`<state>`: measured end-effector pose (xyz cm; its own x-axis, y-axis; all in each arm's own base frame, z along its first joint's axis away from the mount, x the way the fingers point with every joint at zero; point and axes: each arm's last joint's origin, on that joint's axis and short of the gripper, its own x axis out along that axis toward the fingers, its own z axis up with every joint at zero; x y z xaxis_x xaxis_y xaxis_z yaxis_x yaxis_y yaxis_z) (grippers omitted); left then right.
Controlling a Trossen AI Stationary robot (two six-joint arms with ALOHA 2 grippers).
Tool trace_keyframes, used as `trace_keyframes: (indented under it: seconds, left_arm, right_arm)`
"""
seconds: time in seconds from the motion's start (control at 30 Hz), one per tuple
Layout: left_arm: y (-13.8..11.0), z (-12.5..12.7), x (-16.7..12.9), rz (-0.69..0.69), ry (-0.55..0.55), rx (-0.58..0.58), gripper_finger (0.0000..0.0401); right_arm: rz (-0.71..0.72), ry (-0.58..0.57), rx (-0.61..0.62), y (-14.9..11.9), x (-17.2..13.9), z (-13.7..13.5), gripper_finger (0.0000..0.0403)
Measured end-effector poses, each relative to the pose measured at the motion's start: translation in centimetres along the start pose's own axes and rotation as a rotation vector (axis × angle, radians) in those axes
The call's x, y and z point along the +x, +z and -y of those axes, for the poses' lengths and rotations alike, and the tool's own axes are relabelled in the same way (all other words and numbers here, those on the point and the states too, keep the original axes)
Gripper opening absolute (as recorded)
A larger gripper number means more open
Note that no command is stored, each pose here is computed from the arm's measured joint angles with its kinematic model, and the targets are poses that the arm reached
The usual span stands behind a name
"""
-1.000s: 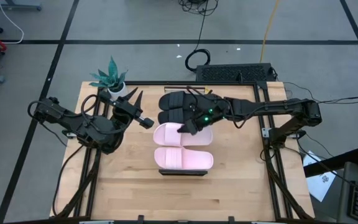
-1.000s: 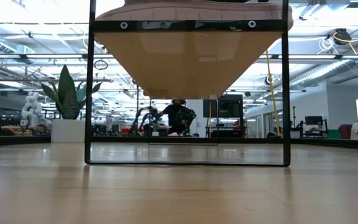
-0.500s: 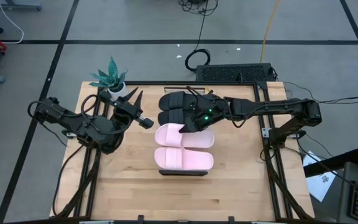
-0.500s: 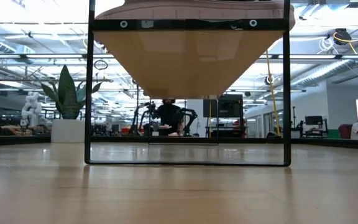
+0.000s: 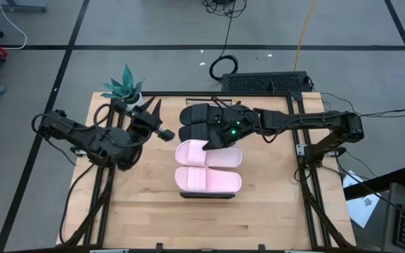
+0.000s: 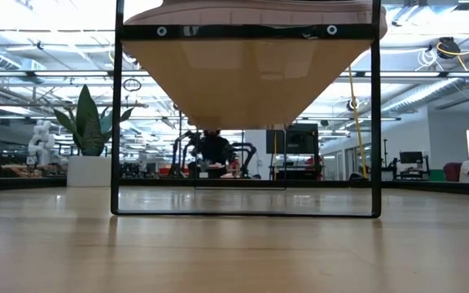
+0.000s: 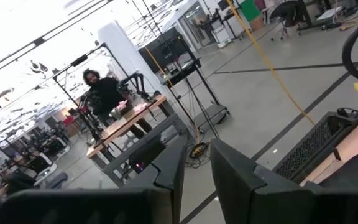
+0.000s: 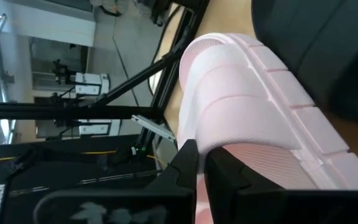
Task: Pick and place slides into the shelf
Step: Adjust the white slides on the shelf
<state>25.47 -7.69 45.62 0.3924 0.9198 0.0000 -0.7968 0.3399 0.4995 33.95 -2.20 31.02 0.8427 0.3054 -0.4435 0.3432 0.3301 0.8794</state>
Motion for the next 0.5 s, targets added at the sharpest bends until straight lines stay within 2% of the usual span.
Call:
trace_keyframes:
  seconds: [0.13, 0.5]
  left_arm:
    - [0.0, 0.0, 0.1, -0.002, 0.004, -0.004, 0.0081]
    - [0.0, 0.0, 0.1, -0.002, 0.003, -0.020, 0.0081]
  right_arm:
    - [-0.002, 0.013, 0.007, 0.7, -0.3, 0.2, 0.0003]
    - [-0.057, 0.145, 0.014, 2.6, -1.6, 0.1, 0.0001]
